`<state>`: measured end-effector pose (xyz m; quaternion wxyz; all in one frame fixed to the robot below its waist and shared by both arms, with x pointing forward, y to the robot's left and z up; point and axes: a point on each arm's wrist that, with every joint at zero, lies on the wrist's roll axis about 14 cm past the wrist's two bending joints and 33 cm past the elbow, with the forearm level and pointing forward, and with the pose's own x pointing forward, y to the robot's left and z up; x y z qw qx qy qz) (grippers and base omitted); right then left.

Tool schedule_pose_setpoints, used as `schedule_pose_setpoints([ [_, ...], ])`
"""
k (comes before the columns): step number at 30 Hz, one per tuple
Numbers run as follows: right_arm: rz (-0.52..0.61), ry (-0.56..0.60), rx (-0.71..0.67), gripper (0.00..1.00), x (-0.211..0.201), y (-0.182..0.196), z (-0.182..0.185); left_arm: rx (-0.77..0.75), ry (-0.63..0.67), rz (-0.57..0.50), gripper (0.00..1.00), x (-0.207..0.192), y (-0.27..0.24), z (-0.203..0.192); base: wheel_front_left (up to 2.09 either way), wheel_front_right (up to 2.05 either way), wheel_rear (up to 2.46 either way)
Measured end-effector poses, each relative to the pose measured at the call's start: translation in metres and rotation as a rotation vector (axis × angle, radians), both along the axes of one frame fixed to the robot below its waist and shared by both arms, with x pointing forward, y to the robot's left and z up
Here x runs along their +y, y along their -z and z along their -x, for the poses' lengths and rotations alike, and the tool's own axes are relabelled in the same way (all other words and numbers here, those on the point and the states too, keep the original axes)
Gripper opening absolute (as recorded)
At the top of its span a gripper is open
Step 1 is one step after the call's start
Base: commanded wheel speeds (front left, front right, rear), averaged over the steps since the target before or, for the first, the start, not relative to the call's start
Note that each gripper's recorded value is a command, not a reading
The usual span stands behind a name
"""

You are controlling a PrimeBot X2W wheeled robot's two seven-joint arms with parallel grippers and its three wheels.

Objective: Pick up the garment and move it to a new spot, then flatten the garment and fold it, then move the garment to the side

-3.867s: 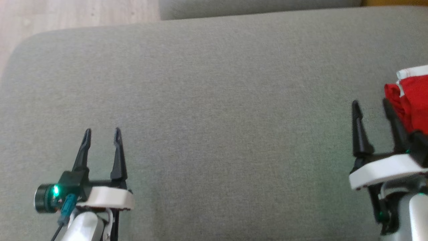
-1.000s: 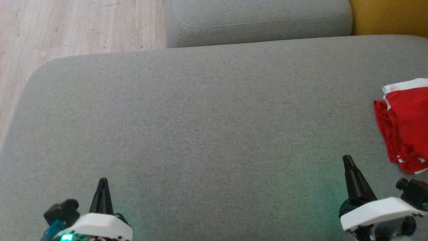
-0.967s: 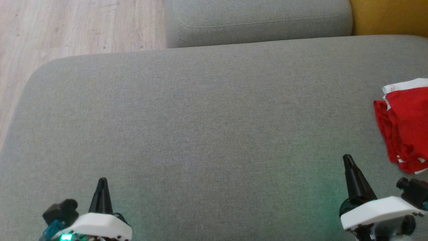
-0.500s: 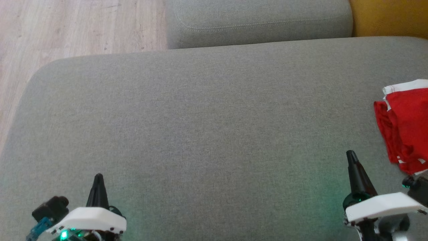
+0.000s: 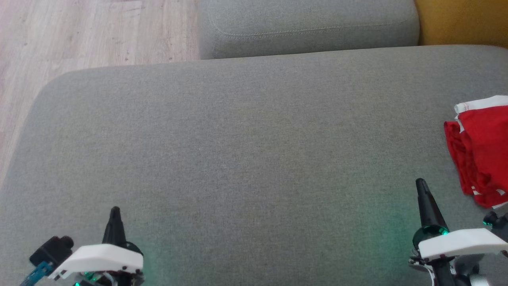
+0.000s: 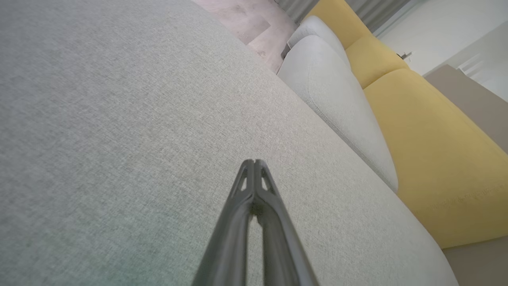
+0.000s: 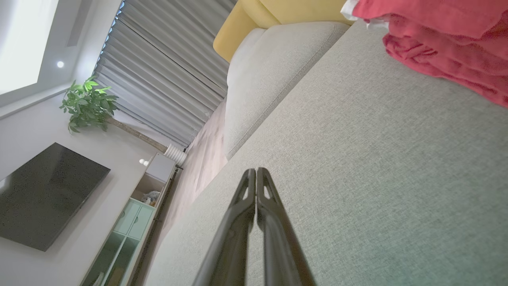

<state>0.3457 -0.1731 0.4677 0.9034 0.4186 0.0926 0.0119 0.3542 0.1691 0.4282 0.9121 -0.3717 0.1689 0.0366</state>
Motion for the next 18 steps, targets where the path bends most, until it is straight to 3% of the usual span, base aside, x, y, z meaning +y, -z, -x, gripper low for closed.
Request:
schedule_pose_setpoints([
  [18, -0.192, 0.055, -0.008, 0.00, -0.008, -0.003, -0.008, -0.032, -0.060, 0.218, 0.00, 0.002, -0.012, -0.008, 0.00, 0.00, 0.00],
])
